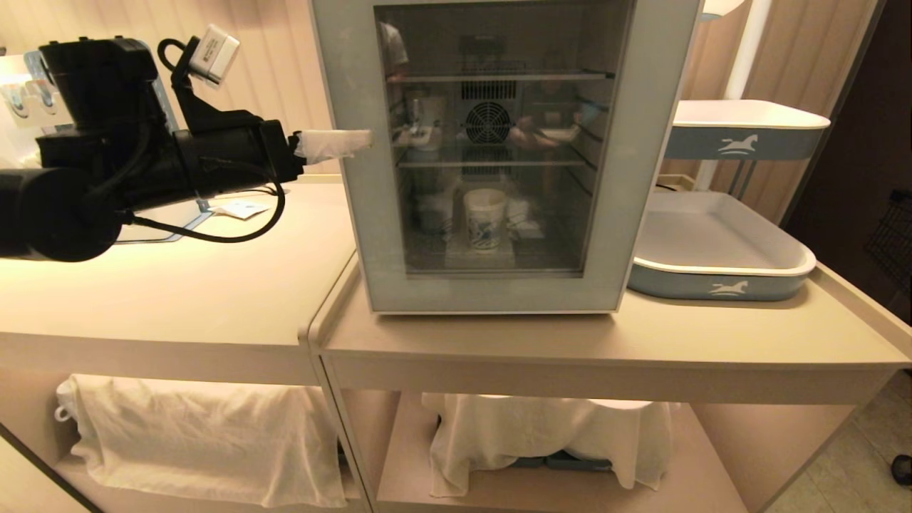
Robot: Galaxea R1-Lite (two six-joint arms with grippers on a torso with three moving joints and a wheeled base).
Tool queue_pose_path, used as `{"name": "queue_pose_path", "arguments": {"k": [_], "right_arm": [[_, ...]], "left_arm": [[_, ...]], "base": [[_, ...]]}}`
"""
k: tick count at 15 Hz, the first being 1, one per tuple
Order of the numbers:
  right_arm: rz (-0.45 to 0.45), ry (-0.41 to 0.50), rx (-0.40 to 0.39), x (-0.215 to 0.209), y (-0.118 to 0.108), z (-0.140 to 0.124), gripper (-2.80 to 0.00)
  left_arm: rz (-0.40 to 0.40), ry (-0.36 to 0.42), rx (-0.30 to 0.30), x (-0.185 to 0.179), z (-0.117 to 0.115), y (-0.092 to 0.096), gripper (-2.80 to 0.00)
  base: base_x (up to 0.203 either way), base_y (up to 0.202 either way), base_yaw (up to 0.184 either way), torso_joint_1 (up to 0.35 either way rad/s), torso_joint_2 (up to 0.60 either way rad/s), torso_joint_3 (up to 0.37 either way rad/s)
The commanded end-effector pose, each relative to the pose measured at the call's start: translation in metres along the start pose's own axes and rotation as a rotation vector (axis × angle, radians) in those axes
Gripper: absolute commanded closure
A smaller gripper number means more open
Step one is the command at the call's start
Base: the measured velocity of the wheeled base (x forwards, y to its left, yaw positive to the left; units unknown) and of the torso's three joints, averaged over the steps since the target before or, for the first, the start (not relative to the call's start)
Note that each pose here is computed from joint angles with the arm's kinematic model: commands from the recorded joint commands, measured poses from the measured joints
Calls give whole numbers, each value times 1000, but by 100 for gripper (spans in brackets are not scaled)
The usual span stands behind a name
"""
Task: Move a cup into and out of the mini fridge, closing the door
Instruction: Open the freezer door
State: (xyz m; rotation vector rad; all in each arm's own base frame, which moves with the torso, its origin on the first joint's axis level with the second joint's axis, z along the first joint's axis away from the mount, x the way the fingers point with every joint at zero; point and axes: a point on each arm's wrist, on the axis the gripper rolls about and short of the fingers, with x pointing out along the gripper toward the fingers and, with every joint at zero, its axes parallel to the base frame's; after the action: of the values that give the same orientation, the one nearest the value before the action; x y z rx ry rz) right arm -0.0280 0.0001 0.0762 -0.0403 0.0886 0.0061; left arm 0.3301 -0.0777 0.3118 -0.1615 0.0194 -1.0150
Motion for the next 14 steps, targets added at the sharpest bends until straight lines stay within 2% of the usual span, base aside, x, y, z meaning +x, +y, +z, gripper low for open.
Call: {"name": "queue_pose_path", "arguments": {"k": [1, 8, 11, 14], "right_arm": [[2, 0, -1, 0, 0, 0, 0], [0, 0, -1, 0, 0, 0, 0], [0, 0, -1, 0, 0, 0, 0], [0, 0, -1, 0, 0, 0, 0]], "left_arm": [[-31, -13, -5, -1, 7, -11, -280], [-48, -24, -19, -11, 13, -29, -280], [-48, -20, -29, -24, 13, -43, -280], [-69, -22, -59, -40, 13, -65, -280]], "base": [[0, 0, 0, 0, 0, 0], [0, 0, 0, 0, 0, 0], [0, 0, 0, 0, 0, 0], [0, 0, 0, 0, 0, 0]]}}
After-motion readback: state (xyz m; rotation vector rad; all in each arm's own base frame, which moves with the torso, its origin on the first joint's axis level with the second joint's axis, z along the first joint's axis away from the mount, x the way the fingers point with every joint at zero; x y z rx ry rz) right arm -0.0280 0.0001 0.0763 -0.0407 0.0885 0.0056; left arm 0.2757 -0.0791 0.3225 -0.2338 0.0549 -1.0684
